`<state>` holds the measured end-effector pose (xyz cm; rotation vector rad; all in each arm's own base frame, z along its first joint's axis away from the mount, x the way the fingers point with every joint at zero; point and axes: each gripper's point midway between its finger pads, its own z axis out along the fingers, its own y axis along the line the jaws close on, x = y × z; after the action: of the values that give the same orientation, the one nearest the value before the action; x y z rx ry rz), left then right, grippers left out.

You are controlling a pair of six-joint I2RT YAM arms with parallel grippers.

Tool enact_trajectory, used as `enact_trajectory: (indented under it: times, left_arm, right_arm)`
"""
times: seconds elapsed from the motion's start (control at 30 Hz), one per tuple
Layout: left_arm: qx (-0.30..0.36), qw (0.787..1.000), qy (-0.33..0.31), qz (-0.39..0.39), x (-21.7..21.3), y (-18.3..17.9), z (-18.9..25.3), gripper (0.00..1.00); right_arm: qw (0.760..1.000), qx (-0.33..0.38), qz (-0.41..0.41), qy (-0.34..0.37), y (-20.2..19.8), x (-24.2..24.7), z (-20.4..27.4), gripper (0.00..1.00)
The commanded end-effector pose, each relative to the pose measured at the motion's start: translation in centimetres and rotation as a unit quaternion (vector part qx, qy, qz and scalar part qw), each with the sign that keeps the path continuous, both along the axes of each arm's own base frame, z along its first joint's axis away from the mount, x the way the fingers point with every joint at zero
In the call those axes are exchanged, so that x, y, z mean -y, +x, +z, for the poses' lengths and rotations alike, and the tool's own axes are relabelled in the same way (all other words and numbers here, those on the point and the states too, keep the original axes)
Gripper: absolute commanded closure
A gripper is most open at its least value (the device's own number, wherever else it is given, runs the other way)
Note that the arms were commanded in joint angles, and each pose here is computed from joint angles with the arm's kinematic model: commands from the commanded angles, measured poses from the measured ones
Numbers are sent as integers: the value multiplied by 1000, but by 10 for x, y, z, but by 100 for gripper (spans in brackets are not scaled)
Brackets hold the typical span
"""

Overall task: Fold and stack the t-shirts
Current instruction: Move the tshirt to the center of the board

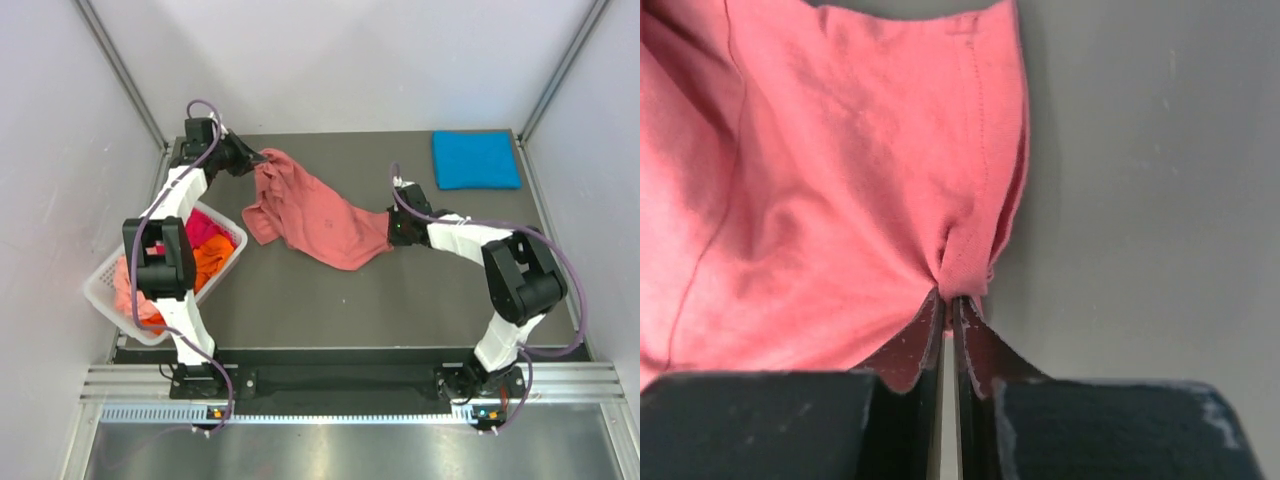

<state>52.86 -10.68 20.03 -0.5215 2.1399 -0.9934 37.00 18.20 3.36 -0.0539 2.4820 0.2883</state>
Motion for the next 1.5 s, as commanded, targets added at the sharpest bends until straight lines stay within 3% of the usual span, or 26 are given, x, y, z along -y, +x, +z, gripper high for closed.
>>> enact_trajectory:
  times: [0.0,0.23,0.4,0.5,0.67,0.77,1.03,1.07,1.1,1.13,1.17,1.2,1.23,1.27,1.33,1.37,1.47]
  left_arm:
    - [49,997,56,-26,11,-17,44,100]
    - [100,988,114,-19,24,-81,128,100]
    - [141,986,93,-12,29,-141,183,100]
    - [164,984,66,-38,38,-176,216,100]
    - [168,983,67,-13,31,-198,233,100]
    - [164,983,82,-9,30,-181,218,100]
    - [35,991,120,-52,52,-63,82,100]
    - [47,990,118,-58,57,-48,86,100]
    - [15,991,116,-72,64,-27,49,100]
    - [39,990,108,-79,70,-9,61,100]
    - [11,990,102,-92,78,12,22,100]
    - [14,990,93,-101,84,25,17,100]
    - [58,989,70,-115,95,42,47,99]
    - [46,990,59,-123,102,59,20,98]
    - [83,987,4,-141,119,73,45,91]
    - [138,980,-19,-143,124,87,64,84]
    - [172,975,-61,-127,133,95,77,60]
  right_arm:
    - [1000,25,-9,-6,4,1,54,100]
    - [994,99,-36,42,-66,37,170,100]
    - [989,112,-57,76,-126,64,209,100]
    - [978,141,-69,135,-159,71,241,100]
    - [966,169,-78,180,-180,77,257,100]
    - [970,160,-81,165,-167,74,240,100]
    - [995,33,-80,49,-106,60,130,93]
    - [995,28,-75,55,-98,55,123,91]
    - [996,20,-73,55,-92,55,117,90]
    - [995,0,-83,50,-82,59,103,89]
    - [994,5,-82,66,-70,56,106,89]
    - [994,-16,-83,72,-64,55,95,89]
    - [992,-17,-98,82,-54,62,95,90]
    - [990,-12,-94,103,-43,59,101,91]
    - [986,-30,-114,119,-31,70,93,91]
    - [984,-33,-110,136,-28,68,95,91]
    - [983,-39,-121,134,-23,80,87,74]
